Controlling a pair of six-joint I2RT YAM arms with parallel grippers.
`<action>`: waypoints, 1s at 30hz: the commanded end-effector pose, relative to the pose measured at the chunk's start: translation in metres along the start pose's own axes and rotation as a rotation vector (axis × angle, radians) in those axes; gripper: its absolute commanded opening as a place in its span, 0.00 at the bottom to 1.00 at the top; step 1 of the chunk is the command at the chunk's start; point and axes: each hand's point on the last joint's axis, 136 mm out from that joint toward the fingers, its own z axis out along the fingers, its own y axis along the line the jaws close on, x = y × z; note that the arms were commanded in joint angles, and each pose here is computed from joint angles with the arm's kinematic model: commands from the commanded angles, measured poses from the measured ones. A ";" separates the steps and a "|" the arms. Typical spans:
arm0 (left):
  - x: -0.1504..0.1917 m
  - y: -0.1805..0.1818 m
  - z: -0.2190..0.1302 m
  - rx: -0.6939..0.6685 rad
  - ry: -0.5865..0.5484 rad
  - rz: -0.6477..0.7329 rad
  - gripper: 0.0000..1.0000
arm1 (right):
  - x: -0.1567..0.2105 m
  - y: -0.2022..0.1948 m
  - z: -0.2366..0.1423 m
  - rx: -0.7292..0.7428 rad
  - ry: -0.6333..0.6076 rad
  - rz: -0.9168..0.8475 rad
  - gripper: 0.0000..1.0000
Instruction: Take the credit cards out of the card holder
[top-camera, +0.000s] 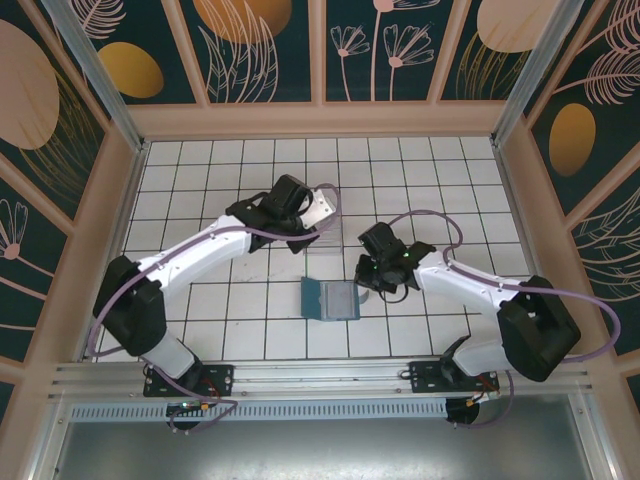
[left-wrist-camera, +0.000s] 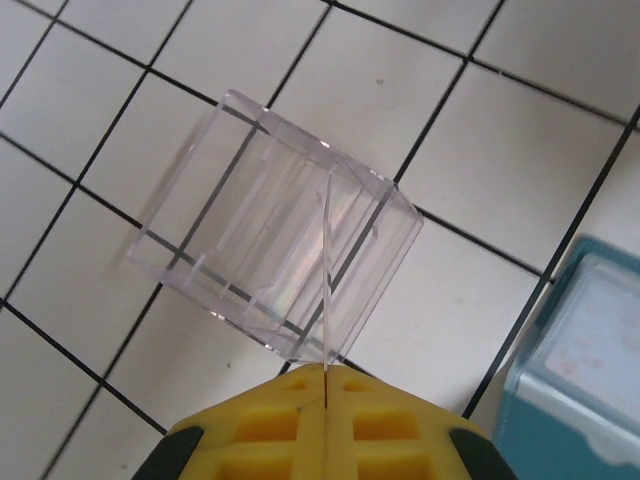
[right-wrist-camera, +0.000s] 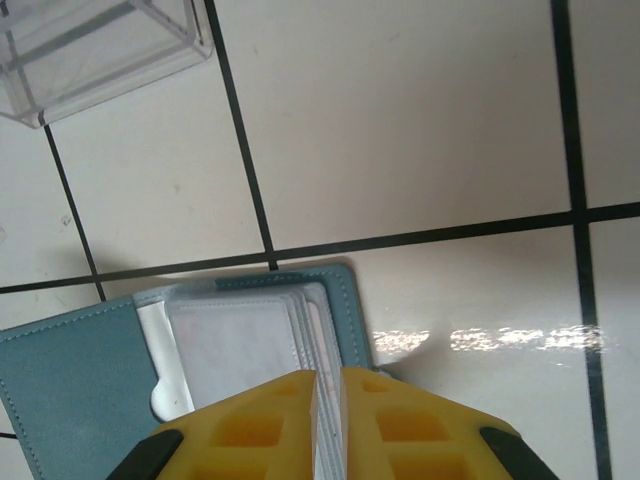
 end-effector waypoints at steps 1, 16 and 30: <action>0.002 -0.002 0.000 0.062 0.062 0.189 0.00 | -0.011 -0.002 -0.012 0.012 -0.038 -0.022 0.15; 0.010 0.000 0.033 0.209 0.254 0.435 0.00 | -0.015 -0.013 -0.016 0.020 -0.059 0.003 0.15; 0.005 0.012 0.057 0.224 0.312 0.461 0.00 | -0.011 -0.020 -0.014 0.019 -0.054 0.031 0.15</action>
